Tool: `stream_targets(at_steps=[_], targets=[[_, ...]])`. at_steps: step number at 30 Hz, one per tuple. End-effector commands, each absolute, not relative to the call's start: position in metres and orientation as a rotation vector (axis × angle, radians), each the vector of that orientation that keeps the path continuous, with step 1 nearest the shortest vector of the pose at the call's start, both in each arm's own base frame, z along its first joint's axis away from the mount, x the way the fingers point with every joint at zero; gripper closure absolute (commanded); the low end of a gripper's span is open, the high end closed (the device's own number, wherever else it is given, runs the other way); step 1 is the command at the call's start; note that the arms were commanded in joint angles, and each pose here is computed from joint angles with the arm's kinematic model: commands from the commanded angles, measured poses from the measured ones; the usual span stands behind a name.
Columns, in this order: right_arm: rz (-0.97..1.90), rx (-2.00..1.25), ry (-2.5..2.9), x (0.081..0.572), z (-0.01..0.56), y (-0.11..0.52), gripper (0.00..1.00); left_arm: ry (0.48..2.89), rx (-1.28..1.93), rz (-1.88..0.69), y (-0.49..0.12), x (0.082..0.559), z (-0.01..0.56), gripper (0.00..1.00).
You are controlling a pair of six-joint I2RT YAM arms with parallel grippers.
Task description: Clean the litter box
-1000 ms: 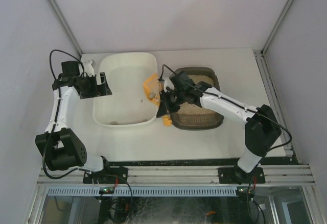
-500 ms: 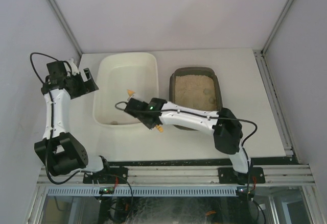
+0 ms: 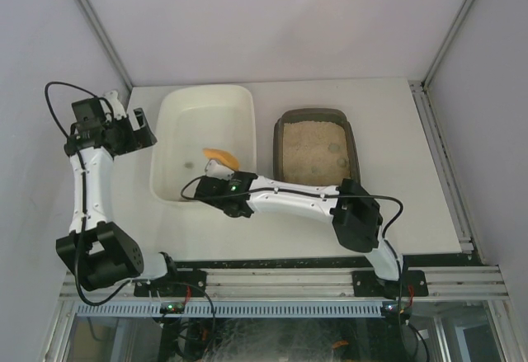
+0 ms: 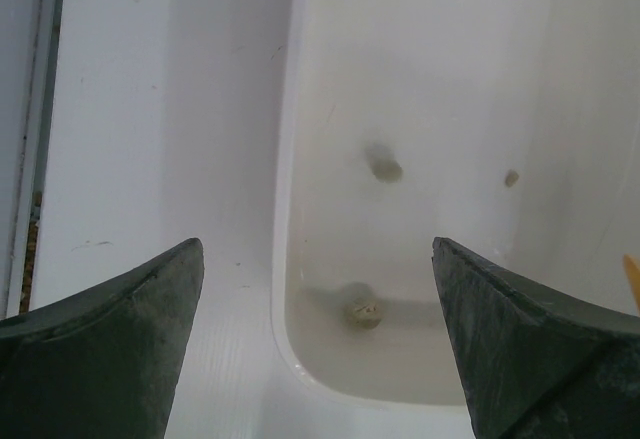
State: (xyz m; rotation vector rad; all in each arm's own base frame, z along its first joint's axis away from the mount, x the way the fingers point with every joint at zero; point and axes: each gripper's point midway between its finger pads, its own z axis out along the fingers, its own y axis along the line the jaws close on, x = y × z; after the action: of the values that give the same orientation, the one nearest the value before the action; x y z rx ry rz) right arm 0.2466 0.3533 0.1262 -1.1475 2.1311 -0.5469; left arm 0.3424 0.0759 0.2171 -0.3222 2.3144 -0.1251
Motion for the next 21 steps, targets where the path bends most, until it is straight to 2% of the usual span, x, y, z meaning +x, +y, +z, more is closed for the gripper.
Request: stream_targets(at_steps=[1,7,14,18,21], targets=[[-0.454,-0.996,2.086,0.261,0.180,0.347,1.00,2.246,-0.123,-0.118,0.067,0.350,0.245,0.00],[-0.352,-0.772,2.279,0.262,0.202,0.276,1.00,2.282,-0.033,-0.133,0.037,0.358,0.237,0.00],[-0.041,-0.432,2.705,0.247,0.174,0.203,1.00,2.302,-0.100,-0.451,-0.010,0.361,0.234,0.00],[-0.114,-0.227,2.909,0.247,0.152,0.159,1.00,2.315,-0.223,-0.515,-0.023,0.361,0.234,0.00],[-0.064,-0.119,2.990,0.253,0.136,0.151,1.00,2.296,-0.266,-0.586,-0.033,0.361,0.239,0.00]])
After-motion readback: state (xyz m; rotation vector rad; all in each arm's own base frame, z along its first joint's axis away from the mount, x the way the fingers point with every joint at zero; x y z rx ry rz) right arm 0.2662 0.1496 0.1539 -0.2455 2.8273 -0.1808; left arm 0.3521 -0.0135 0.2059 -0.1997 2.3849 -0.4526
